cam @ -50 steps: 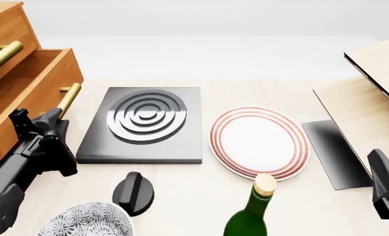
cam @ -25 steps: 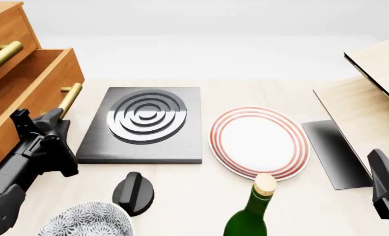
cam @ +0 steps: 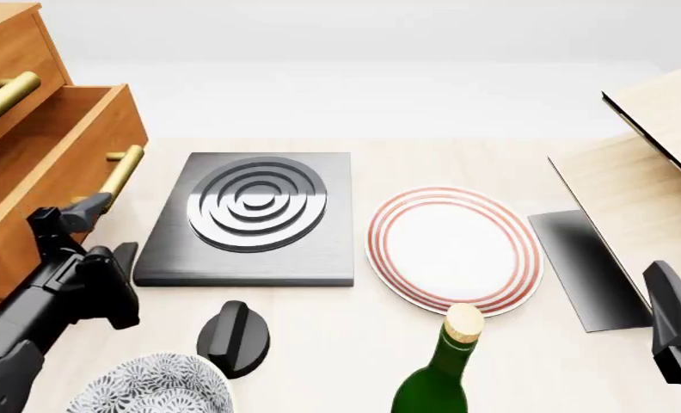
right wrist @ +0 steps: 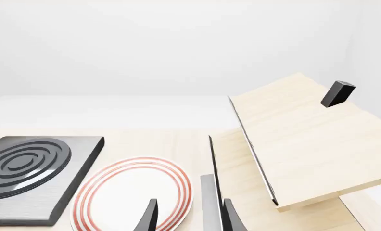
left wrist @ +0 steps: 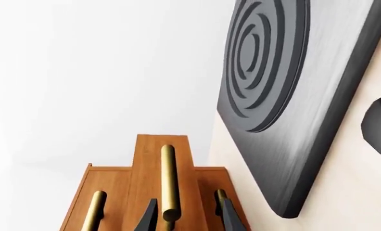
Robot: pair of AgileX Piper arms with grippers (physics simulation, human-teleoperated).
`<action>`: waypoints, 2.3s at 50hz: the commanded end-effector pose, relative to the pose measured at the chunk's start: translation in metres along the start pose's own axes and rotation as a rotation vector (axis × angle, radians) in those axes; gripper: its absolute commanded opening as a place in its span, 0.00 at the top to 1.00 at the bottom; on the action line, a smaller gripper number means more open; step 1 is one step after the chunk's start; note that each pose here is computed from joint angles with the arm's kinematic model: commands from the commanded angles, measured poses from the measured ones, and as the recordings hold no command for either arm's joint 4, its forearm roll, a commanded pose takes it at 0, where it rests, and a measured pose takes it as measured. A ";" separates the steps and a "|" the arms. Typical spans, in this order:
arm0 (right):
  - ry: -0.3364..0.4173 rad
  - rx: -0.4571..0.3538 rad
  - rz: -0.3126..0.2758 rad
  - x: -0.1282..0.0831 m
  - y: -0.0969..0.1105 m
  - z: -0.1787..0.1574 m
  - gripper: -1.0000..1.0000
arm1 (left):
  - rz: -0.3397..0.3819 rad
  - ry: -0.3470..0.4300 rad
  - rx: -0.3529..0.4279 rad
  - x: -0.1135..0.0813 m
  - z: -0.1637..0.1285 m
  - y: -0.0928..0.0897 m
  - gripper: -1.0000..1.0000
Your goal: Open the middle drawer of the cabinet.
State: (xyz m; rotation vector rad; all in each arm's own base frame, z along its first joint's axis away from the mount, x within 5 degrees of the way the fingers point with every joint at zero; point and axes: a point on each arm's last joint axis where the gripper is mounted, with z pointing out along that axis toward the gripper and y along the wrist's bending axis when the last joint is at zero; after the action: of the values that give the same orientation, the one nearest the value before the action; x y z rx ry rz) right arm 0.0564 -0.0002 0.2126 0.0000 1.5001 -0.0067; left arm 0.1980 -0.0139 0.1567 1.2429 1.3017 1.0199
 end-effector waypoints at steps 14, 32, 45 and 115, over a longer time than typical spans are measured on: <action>-0.004 -0.002 0.001 0.000 0.000 0.000 0.00 | -0.033 -0.057 -0.020 -0.011 -0.009 0.004 0.00; -0.004 -0.002 0.001 0.000 0.000 0.000 0.00 | -0.079 -0.143 -0.026 -0.025 -0.028 0.008 0.00; -0.004 -0.002 0.001 0.000 0.000 0.000 0.00 | -0.149 -0.193 -0.072 -0.032 -0.048 0.034 0.00; -0.004 -0.002 0.001 0.000 0.000 0.000 0.00 | -0.969 -0.211 0.073 -0.041 -0.146 0.206 0.00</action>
State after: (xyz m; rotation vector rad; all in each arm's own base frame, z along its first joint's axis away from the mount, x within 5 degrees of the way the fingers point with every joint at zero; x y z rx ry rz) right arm 0.0564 -0.0002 0.2126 0.0000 1.5001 -0.0067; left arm 0.0889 -0.0261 0.3610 0.7031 1.4641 0.2505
